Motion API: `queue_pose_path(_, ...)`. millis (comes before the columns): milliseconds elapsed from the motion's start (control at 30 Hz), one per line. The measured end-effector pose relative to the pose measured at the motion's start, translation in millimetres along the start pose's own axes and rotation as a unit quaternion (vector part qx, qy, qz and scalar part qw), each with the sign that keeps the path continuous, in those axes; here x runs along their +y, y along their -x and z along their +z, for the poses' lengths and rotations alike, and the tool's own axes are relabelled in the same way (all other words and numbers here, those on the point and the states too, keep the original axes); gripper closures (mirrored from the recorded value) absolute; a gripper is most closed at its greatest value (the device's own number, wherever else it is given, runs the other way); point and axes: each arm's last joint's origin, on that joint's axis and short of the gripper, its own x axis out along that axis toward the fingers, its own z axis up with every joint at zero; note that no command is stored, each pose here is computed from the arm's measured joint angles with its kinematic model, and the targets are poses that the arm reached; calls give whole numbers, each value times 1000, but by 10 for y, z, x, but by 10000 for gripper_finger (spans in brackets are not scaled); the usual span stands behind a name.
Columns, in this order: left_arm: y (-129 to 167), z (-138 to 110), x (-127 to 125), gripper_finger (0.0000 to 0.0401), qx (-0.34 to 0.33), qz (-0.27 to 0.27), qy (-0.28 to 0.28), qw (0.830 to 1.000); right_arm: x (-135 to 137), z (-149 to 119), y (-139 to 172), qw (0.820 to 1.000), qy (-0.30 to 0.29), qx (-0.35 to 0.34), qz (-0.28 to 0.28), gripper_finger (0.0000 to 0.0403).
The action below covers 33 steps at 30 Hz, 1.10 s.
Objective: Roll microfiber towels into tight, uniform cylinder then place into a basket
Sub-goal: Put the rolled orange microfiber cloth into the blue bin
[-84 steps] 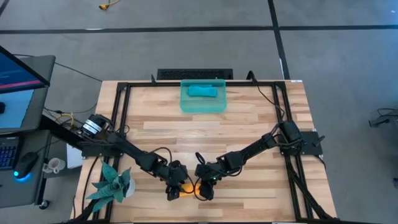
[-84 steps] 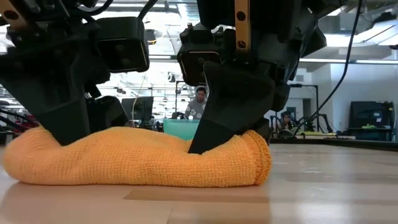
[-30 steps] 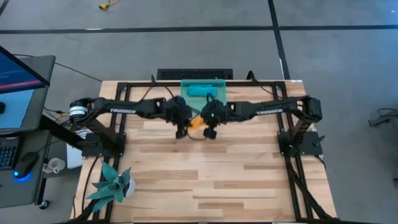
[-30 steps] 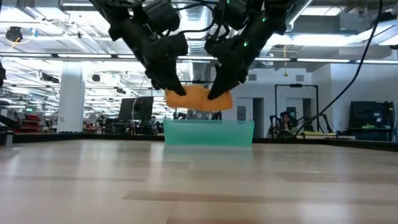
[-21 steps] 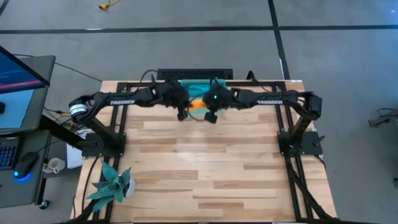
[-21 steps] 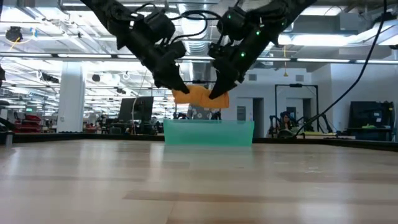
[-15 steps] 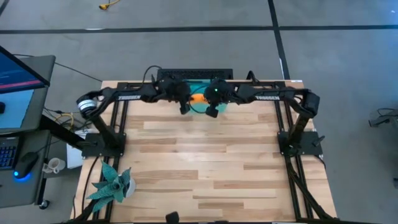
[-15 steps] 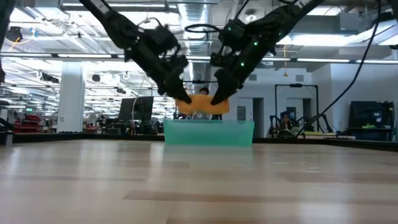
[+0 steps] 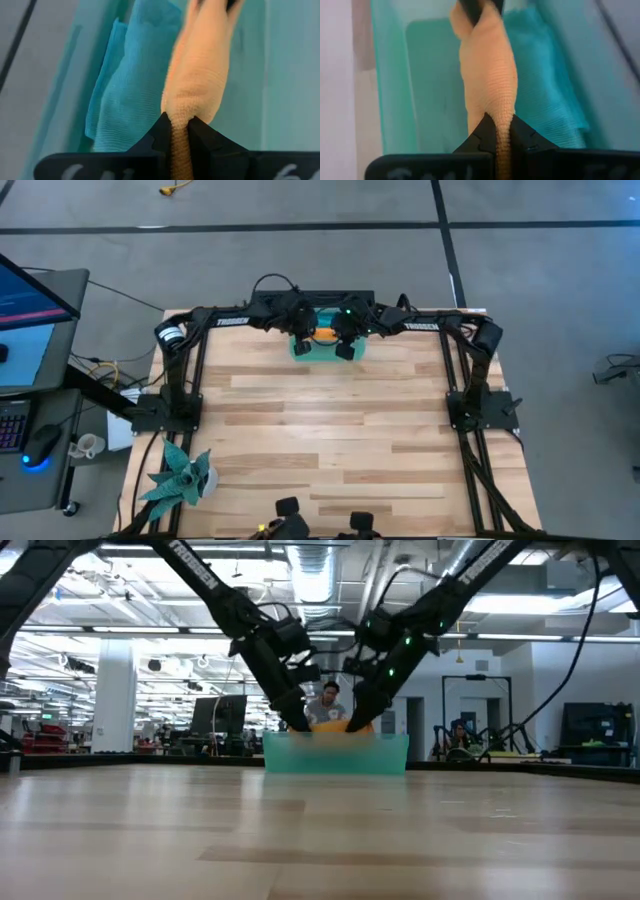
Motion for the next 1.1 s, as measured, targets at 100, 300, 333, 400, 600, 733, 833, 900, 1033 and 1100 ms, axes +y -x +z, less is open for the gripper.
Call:
queue_pose_path(100, -53, -28, -9, 382, 14, -2, -3, 1000, -11, -73, -102, 1000, -5, 14, 11, 372)
queue_pose_path(300, -58, -53, -25, 379, 28, -6, -4, 1000, -11, -93, -179, 1000, -7, 20, 15, 370)
queue_pose_path(333, -64, -55, -29, 376, 27, -10, -4, 1000, -10, -102, -182, 1000, -8, 21, 18, 368)
queue_pose_path(400, -64, -55, -36, 368, 28, -13, -5, 1000, -11, -102, -174, 1000, -11, 22, 18, 364)
queue_pose_path(600, -66, -53, -51, 323, 31, -9, -6, 999, -10, -113, -176, 999, -12, 28, 16, 342)
queue_pose_path(733, -65, -67, -50, 285, 41, 1, -5, 999, -22, -126, -176, 999, -13, 35, 4, 321)
queue_pose_path(833, -65, -73, -46, 260, 47, 10, 1, 999, -25, -128, -177, 999, -13, 37, -1, 295)
queue_pose_path(900, -44, -57, -34, 250, 58, 16, 6, 998, -25, -127, -177, 999, -14, 36, -1, 270)
queue_pose_path(1033, 21, 11, -14, 245, 70, 11, -4, 998, -24, -119, -177, 999, -25, 37, -11, 206)
queue_pose_path(1100, 62, 50, -7, 244, 67, 0, -10, 998, -30, -110, -162, 998, -25, 51, -15, 177)
